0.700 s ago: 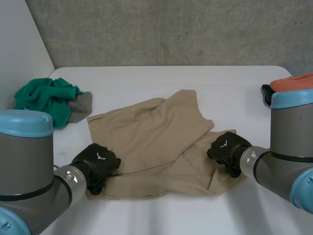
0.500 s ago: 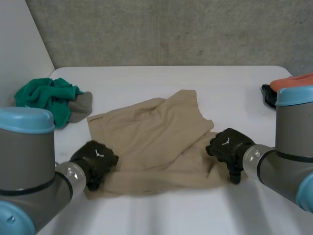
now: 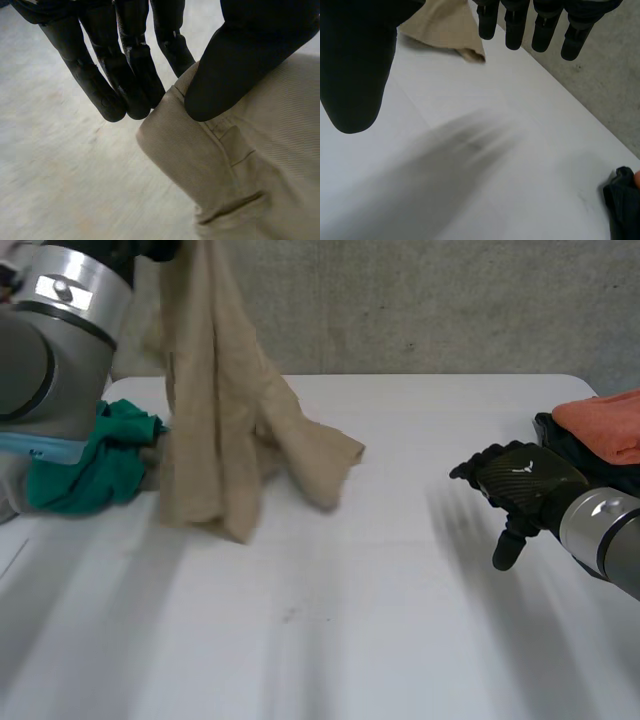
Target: Fold the laundry.
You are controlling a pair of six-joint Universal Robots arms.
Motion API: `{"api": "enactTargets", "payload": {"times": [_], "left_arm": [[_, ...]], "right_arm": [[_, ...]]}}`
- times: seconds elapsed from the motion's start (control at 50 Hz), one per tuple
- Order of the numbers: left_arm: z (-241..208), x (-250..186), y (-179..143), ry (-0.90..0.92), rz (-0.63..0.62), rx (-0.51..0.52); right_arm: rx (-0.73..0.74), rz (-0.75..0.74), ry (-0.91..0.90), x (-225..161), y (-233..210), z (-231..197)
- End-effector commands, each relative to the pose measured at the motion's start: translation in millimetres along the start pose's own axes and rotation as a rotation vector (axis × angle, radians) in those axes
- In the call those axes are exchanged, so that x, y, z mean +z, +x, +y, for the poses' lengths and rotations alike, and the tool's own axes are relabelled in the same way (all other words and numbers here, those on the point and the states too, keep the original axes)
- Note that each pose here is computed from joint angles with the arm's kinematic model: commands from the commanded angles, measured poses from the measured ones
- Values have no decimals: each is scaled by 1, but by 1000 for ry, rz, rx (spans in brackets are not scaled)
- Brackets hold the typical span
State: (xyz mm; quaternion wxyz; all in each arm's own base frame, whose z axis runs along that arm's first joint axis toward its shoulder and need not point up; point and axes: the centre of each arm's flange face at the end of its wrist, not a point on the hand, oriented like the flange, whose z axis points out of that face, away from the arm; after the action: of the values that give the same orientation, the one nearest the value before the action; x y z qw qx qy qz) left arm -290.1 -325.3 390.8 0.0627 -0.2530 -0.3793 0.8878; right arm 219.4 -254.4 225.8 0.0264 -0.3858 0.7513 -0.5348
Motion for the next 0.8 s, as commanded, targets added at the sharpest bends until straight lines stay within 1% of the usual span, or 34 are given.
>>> {"api": "enactTargets", "payload": {"times": [0.02, 0.04, 0.06, 0.12, 0.14, 0.2, 0.24, 0.26, 0.28, 0.34, 0.36, 0.42, 0.44, 0.5, 0.52, 0.58, 0.6, 0.68, 0.74, 0.8], "left_arm": [[26, -20, 65, -81, 234, -344], [29, -25, 75, -103, 261, -379], [36, -38, 95, -151, 320, -443], [43, -61, 127, -220, 424, -528], [46, -79, 150, -268, 503, -573], [47, -110, 181, -337, 624, -598], [47, -117, 186, -349, 640, -569], [49, -120, 186, -358, 635, -548], [53, -122, 180, -382, 597, -499], [60, -124, 165, -437, 519, -427], [62, -128, 154, -476, 467, -378], [59, -134, 134, -526, 388, -298], [56, -141, 121, -570, 335, -250], [51, -157, 106, -651, 277, -185], [48, -172, 101, -715, 262, -150], [47, -195, 96, -812, 260, -98], [47, -211, 95, -869, 285, -71], [53, -242, 90, -987, 344, -12], [60, -255, 85, -1037, 357, 16], [71, -261, 76, -1066, 343, 35]], "right_arm": [[12, -1, -18, 7, 2, 14], [12, -1, -15, 8, 2, 15], [15, -2, -16, 10, 3, 17], [17, -4, -19, 13, 3, 19], [18, -7, -23, 14, 2, 21], [18, -20, -31, 16, -1, 24], [17, -31, -35, 16, -4, 25], [12, -39, -31, 16, -6, 25], [4, -54, -25, 16, -10, 26], [-15, -77, -6, 16, -14, 26], [-36, -93, 16, 16, -18, 24], [-60, -113, 48, 15, -23, 23], [-83, -131, 80, 14, -28, 20], [-124, -166, 125, 12, -39, 16], [-150, -188, 144, 11, -46, 14], [-192, -218, 166, 11, -56, 11], [-218, -233, 171, 13, -62, 13], [-283, -270, 177, 20, -75, 16], [-324, -295, 183, 26, -84, 17], [-364, -287, 194, 39, -92, 18]]}}
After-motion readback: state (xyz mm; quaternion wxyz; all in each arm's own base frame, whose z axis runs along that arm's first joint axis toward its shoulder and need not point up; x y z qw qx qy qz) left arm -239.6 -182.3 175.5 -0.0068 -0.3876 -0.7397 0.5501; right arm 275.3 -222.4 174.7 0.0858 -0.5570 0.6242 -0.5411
